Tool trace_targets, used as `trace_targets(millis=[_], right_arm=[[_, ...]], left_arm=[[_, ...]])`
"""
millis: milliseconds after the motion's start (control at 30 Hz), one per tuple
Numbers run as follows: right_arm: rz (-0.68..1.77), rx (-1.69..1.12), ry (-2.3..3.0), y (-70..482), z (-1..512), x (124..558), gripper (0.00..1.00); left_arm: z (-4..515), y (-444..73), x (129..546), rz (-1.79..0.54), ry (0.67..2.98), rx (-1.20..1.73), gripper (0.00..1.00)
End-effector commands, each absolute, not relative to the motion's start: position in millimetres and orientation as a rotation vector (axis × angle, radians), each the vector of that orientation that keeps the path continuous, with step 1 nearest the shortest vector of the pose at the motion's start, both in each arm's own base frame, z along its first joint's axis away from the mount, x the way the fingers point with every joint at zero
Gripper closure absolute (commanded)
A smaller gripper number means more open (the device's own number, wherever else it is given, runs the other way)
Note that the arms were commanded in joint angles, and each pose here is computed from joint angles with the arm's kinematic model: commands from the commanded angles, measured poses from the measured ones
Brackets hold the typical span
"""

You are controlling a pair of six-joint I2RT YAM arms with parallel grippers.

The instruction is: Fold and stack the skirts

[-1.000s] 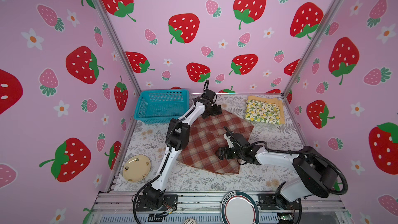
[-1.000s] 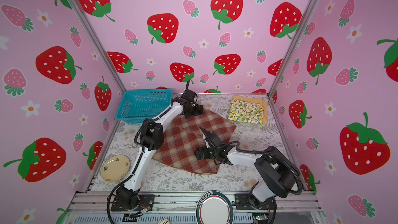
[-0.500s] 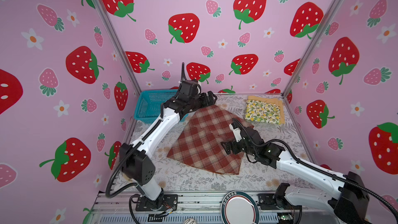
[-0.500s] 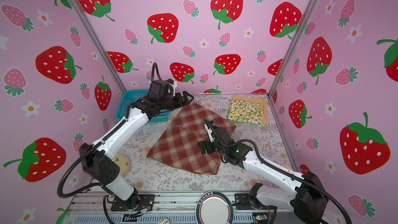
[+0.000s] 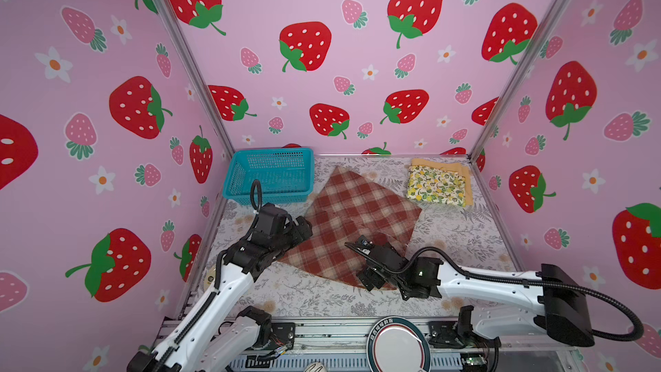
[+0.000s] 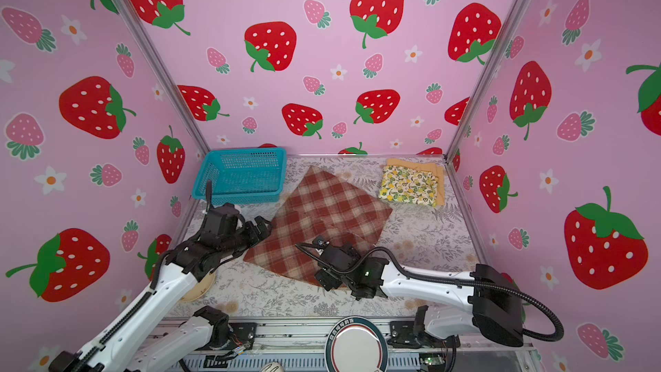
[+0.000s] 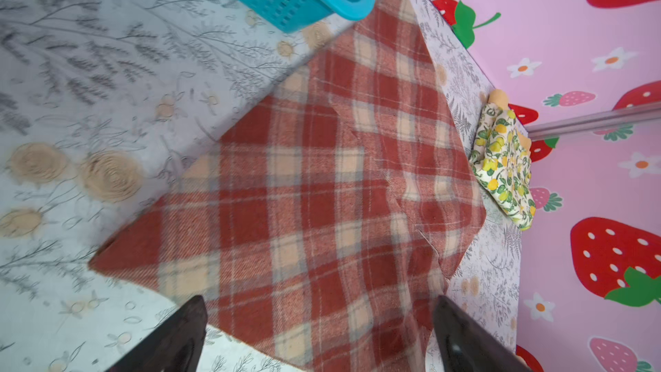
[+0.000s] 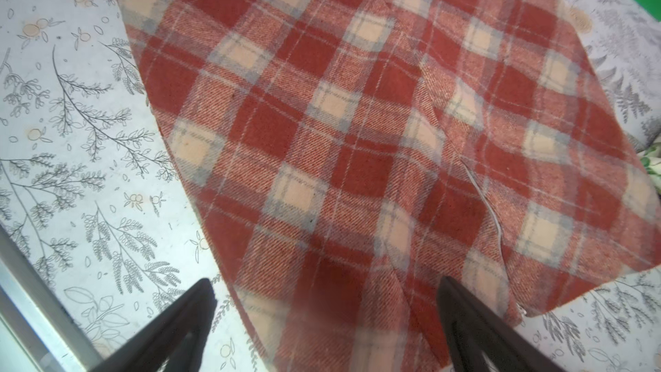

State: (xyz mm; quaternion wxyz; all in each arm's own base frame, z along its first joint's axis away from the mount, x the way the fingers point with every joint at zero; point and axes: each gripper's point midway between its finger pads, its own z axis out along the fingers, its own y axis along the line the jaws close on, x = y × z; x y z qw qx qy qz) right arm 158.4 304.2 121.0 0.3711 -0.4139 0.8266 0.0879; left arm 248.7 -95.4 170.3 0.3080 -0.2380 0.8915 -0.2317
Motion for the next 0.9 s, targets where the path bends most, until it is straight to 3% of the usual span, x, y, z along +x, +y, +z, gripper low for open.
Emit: trace_targets(millis=[0,233,667,867], right_arm=[[0.153,-0.967,2.108,297,128,172,0.0],[0.131,-1.029,2.154,304,111,167,0.0],[0.175,-1.011,2.178,307,110,164,0.03],[0.189,-1.018,2.187,310,109,162,0.03]], left_arm=[[143,-70,226,-0.529,2.357,-0.796,0.01],[90,-52,199,-0.47,2.361,-0.948,0.06],[41,-42,209,-0.364,2.375,-1.032,0.36],[32,-35,215,-0.349,2.363,-1.063,0.38]])
